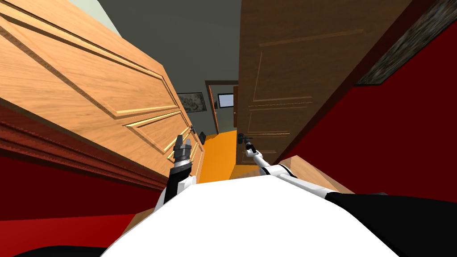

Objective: Push the door open

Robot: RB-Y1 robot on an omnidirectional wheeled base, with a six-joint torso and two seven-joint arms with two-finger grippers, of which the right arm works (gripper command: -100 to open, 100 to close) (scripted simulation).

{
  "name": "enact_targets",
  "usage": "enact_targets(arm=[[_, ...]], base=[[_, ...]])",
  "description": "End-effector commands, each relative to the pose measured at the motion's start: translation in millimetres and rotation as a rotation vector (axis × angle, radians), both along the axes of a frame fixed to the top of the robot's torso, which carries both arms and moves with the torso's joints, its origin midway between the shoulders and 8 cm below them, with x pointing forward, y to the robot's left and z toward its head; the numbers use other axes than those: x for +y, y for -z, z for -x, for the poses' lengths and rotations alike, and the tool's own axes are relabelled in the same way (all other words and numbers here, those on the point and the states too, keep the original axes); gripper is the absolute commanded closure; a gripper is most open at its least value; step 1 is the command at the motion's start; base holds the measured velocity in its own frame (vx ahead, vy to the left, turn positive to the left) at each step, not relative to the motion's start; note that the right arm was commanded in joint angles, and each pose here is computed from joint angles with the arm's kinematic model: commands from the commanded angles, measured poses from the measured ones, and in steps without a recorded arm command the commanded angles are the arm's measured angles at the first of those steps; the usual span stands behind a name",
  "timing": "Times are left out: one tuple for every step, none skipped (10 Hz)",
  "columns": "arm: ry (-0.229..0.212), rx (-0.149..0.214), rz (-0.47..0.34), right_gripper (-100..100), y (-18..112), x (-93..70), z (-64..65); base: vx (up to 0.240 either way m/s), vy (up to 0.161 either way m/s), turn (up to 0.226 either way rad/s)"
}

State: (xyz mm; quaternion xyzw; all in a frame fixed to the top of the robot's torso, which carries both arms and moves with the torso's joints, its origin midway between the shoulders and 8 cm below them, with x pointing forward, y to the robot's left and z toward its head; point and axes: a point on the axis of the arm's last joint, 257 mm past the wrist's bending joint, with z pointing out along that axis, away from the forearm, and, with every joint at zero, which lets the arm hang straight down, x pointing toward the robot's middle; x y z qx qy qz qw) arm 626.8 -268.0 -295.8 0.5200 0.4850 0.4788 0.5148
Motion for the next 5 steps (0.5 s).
enact_targets(arm=[[0.023,-0.012,0.006,100,-4.7,-15.5,-2.4],[0.023,-0.012,0.006,100,-4.7,-15.5,-2.4],[0.053,-0.012,0.006,100,-4.3,-32.0,-0.4],[0.060,-0.012,0.005,100,-4.2,-35.9,0.2],[0.075,-0.012,0.005,100,-4.0,-43.9,1.3]], base=[[0.130,0.087,-0.075],[0.056,0.020,0.000],[0.122,0.064,-0.038],[0.178,0.131,-0.072],[0.189,0.147,-0.094]])
